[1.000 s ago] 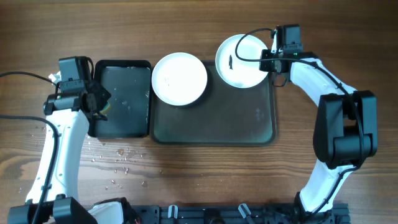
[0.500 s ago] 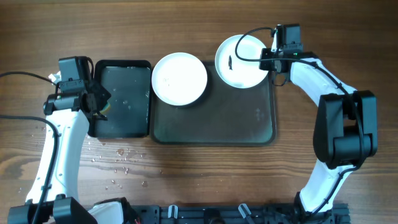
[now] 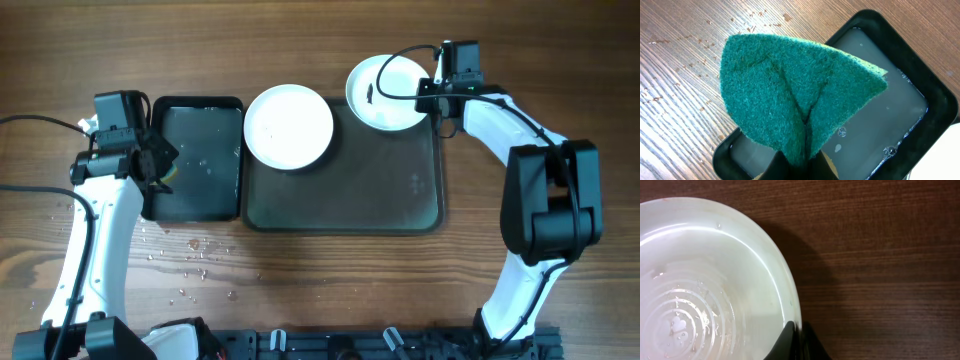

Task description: Clean dirty plates on tray and stack at the side

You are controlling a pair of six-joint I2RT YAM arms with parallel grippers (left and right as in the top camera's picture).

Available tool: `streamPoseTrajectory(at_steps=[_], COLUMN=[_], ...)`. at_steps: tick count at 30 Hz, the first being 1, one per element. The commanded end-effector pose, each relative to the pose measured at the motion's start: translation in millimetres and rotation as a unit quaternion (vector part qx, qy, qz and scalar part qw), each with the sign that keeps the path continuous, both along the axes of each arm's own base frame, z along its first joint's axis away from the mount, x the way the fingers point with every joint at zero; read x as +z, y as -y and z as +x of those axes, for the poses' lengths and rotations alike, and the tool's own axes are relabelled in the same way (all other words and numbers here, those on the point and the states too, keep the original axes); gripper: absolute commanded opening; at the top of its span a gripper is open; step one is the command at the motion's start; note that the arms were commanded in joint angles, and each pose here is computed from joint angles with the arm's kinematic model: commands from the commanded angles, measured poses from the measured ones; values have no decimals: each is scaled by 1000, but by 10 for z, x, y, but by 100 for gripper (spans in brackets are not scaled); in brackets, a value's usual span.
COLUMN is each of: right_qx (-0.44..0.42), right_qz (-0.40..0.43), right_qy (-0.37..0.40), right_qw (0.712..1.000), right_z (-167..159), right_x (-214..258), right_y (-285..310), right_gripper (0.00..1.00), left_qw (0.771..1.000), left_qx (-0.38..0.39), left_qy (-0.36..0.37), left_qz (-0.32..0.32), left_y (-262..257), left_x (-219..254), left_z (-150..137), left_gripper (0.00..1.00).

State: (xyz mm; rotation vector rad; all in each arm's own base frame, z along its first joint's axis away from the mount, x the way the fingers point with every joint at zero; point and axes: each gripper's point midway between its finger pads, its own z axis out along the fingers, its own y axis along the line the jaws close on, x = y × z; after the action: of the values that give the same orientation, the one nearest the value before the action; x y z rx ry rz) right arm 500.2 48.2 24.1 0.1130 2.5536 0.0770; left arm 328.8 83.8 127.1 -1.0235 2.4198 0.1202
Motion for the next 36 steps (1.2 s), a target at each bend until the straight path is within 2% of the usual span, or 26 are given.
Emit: streamPoseTrajectory(at_steps=[1,10,18,22,27,36], right_qx=[-4,11,34,46,57,75], right_qz=[-19,-25,23,57,56,49], right_qy=[-27,-114,-231,-249,-262,-280], right_qw=[999,993,972,966,962,956], right_z=[-172,-790,-1375,-1470,-1546,-1718], right_x=[23,345,248,253,250,85], right_y=[66,101,-56,-175,-260,-381], right_gripper=[4,4,4,4,4,4], left_qw=[1000,1000,1000,1000,1000,992], left_qx=[-8,-8,-8,-8,-13,-116], left_qy=[7,7,7,6,5,20], left_qz=[-1,-1,-1,-1,1,-36], left_y=[26,28,26,27,28,299], left_x=[27,27,27,27,27,40], left_z=[10,11,10,9,11,140], left_gripper=[4,4,4,4,4,4])
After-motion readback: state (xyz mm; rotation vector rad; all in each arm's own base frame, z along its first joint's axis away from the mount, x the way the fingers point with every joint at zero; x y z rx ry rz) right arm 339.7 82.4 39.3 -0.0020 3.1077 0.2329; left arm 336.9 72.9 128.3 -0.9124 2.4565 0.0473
